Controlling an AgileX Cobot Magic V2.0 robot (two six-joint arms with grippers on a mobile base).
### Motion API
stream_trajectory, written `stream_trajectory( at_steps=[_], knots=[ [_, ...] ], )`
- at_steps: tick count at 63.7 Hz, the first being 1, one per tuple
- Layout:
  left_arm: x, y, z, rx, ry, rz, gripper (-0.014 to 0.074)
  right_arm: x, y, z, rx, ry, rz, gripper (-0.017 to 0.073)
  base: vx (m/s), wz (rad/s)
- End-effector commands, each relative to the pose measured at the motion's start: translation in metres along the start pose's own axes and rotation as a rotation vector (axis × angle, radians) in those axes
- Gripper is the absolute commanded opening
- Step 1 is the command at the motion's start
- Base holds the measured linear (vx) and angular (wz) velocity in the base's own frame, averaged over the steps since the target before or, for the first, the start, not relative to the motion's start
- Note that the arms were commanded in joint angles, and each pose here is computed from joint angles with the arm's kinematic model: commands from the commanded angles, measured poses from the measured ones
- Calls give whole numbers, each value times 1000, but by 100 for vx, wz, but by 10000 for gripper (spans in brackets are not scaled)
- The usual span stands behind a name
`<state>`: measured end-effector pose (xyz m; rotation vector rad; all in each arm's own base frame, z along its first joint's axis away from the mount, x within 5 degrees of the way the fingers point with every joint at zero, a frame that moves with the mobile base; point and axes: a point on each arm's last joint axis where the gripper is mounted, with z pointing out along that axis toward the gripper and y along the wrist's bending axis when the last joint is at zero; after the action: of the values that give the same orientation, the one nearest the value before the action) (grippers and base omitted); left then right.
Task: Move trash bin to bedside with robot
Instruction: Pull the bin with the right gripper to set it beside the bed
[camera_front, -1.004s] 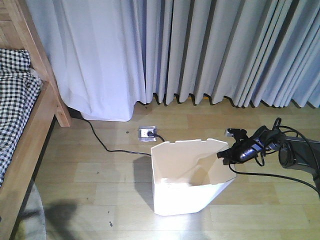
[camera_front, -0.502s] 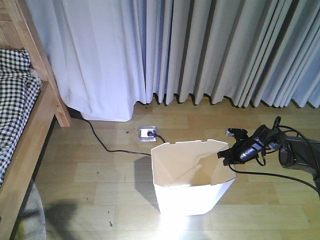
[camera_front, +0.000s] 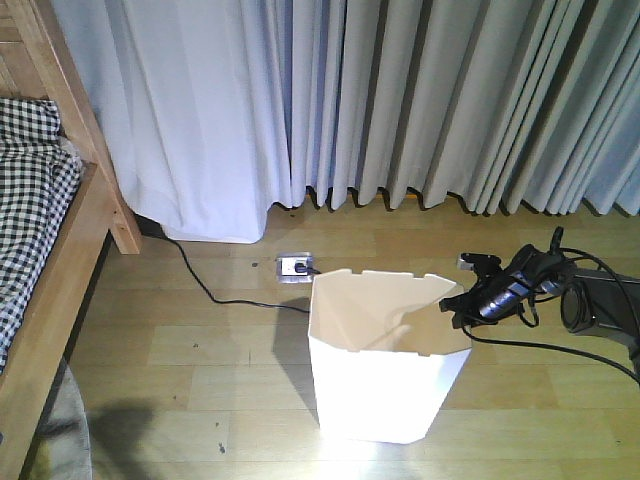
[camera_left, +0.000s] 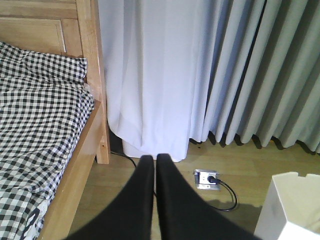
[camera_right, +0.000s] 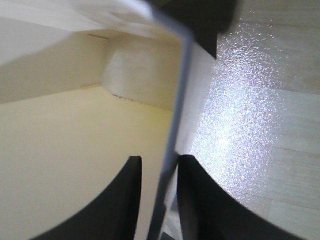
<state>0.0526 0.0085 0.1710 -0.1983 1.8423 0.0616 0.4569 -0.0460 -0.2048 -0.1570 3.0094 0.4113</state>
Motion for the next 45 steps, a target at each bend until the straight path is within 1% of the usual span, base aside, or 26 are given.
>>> stream_trajectory(
  at_steps=[1,18,24,30,38,45],
  knots=[
    [-5,-1,-1,11,-76,-6,-6,10,1,13,-34,31,22,235,0,0],
    [-5,-1,-1,11,-76,-6,-6,9,0,13,-28,21,21,438,0,0],
    [-5,-1,-1,11,-76,-6,-6,5,0,11,-26,8,19,493,0,0],
    [-5,-1,-1,11,-76,-6,-6,3,0,9,-25,3,24,518,0,0],
    [-5,-1,-1,11,-76,-6,-6,1,-2,9,-5,-15,18,518,0,0],
    [-5,-1,-1,11,-76,-6,-6,1,-2,9,-19,-15,57,518,0,0]
  ],
)
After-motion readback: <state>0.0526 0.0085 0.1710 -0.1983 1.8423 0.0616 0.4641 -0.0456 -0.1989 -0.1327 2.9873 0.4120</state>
